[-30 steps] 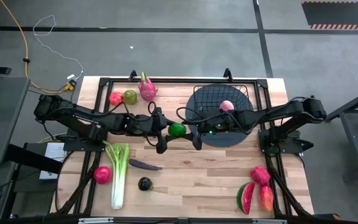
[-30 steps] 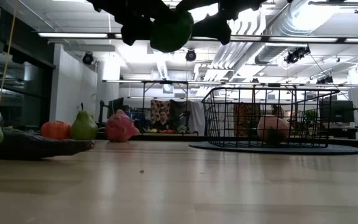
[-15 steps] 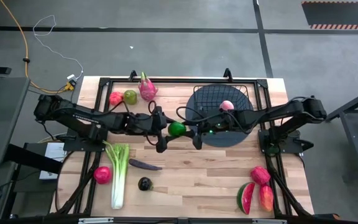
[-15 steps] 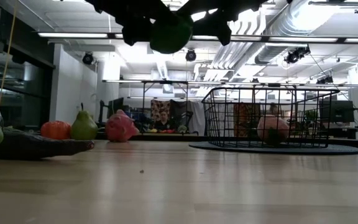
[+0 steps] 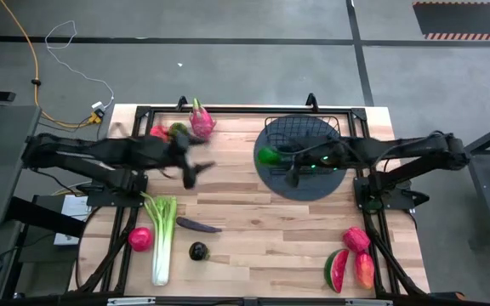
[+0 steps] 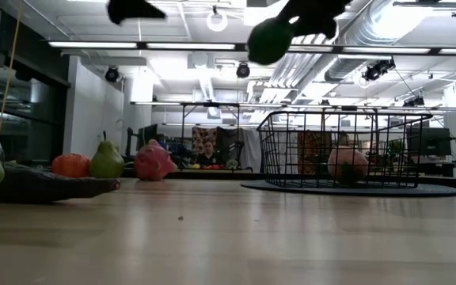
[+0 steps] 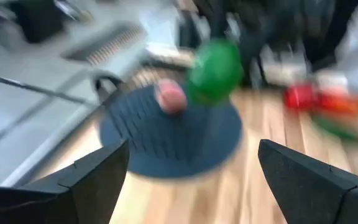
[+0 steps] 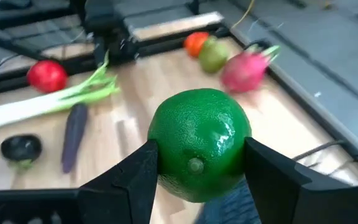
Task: Build produce basket
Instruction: Put the lime into the wire basket
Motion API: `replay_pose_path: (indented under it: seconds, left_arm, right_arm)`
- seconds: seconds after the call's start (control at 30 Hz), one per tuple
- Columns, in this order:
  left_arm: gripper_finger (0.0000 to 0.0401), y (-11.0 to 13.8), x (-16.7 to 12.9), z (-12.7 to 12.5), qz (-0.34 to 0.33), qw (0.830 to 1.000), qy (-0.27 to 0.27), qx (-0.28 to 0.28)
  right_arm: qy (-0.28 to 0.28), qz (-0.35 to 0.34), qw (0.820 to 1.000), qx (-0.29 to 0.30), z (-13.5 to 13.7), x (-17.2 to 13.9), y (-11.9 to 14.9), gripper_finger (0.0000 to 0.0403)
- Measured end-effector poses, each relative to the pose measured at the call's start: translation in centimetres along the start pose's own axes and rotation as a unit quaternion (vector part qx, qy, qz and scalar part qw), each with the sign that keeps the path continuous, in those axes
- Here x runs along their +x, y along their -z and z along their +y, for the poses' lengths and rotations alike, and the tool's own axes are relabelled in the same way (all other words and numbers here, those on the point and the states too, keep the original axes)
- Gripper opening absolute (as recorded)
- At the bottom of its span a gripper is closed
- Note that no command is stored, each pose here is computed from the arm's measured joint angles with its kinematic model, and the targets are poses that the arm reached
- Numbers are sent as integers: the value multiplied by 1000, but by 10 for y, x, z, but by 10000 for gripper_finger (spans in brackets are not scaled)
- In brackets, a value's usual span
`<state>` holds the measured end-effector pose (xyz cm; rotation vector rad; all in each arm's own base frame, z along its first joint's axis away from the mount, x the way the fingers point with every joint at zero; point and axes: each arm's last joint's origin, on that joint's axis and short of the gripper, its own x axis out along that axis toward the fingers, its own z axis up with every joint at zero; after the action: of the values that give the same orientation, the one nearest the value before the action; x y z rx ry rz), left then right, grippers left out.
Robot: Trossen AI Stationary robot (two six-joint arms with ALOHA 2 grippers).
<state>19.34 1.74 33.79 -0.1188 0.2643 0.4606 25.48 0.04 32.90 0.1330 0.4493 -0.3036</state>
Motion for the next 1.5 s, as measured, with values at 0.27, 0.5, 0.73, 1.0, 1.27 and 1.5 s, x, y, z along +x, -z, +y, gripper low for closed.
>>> replay_pose_path:
  seconds: [0.27,0.5,0.73,1.0,1.27,1.5]
  left_arm:
    - [325,-8,-66,22,-160,983,42,-81]
    - [290,16,-65,21,-164,981,53,-85]
    - [216,15,-62,20,-166,985,35,-32]
    - [204,15,-62,20,-168,985,34,-35]
    - [205,15,-61,19,-166,985,34,-34]
    - [203,15,-61,19,-166,985,34,-34]
  right_arm:
    - [14,-60,998,22,-15,-39,3,198]
    - [-4,-118,990,73,-19,-40,21,199]
    - [-3,-125,990,71,-20,-44,17,199]
    - [130,68,988,43,-47,-28,3,199]
    - [119,231,966,-12,-78,31,22,199]
    - [136,339,930,-32,-105,71,50,199]
